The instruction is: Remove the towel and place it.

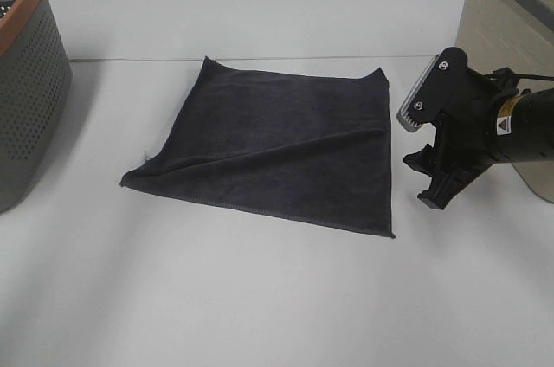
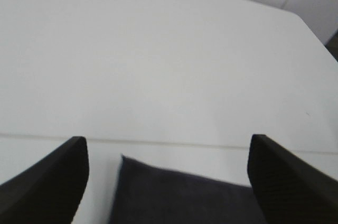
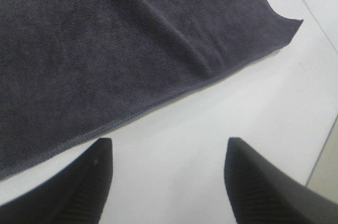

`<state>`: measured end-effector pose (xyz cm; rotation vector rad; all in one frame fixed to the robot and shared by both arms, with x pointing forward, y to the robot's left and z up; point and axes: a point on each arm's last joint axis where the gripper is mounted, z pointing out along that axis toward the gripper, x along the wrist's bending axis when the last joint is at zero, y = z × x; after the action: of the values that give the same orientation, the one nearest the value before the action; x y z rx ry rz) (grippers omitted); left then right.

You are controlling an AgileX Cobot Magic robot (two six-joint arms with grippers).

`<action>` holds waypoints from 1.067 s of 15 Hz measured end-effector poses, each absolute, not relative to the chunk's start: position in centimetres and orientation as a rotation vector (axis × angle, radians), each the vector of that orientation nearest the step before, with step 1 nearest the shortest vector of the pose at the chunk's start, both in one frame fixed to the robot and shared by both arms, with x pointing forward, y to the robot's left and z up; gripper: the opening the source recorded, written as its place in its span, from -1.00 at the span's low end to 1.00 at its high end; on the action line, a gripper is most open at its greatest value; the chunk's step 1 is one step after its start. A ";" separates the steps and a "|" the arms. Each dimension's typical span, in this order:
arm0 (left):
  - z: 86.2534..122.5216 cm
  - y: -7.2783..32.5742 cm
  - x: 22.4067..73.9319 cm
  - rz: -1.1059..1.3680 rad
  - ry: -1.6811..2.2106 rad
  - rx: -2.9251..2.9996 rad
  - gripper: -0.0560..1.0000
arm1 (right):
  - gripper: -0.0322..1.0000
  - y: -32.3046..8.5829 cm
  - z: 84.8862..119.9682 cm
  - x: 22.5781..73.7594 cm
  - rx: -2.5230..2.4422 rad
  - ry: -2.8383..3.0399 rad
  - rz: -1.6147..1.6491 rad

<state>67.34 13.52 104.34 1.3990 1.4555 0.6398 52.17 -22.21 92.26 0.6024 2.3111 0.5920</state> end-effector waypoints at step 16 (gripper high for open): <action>115.3 27.7 68.1 0.817 1.867 1.801 0.55 | 0.26 -20.6 103.2 59.8 1.263 2.050 0.875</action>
<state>68.07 27.74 115.27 1.8014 1.8675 0.8169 59.79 -20.59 103.23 1.2635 2.0505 0.8754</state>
